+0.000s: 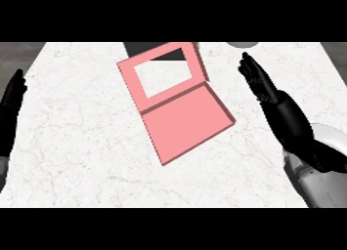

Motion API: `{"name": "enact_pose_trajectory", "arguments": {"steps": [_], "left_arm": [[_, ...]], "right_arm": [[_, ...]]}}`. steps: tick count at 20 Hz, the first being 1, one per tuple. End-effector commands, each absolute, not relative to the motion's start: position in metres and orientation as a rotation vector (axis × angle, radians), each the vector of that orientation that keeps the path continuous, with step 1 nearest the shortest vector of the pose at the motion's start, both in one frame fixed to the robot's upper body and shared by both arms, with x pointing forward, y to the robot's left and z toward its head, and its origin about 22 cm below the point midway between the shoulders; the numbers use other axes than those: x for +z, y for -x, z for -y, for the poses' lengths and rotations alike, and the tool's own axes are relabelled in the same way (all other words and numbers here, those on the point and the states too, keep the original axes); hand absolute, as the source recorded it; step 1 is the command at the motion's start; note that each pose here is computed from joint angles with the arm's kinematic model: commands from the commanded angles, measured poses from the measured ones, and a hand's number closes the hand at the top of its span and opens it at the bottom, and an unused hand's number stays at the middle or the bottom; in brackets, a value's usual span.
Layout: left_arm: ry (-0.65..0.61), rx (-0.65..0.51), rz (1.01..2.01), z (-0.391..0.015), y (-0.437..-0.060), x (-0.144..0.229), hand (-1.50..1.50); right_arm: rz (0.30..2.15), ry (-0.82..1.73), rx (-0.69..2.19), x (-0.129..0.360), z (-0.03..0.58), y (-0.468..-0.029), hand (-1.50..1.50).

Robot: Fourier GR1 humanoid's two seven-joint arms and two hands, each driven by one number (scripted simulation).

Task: Pick the can from the plate and place it in the cardboard box

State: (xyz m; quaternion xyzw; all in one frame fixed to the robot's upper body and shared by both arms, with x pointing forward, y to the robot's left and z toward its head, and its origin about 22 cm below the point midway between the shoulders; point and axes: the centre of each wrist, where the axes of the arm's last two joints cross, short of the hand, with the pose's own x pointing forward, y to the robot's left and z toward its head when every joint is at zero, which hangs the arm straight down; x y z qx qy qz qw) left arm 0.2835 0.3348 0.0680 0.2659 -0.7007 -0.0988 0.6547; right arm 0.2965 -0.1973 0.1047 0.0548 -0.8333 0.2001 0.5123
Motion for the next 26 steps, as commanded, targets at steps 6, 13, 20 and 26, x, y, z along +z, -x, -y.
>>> {"name": "enact_pose_trajectory", "arguments": {"steps": [6,13,20,26], "left_arm": [[-0.776,-0.175,1.409,-0.377,-0.255,0.041,0.0],[-0.665,-0.175,1.362,-0.363,-0.25,0.022,0.0],[-0.639,-0.206,1.373,-0.347,-0.256,0.014,0.0],[-0.613,-0.221,1.398,-0.348,-0.266,0.03,0.0]], "right_arm": [[1.675,-0.319,0.399,0.049,0.354,-0.247,-1.5],[1.759,-0.165,0.647,0.027,0.43,-0.216,-1.5],[1.853,-0.145,0.808,0.034,0.488,-0.207,-1.5],[1.657,0.064,1.253,0.083,0.514,-0.218,-1.5]]}}
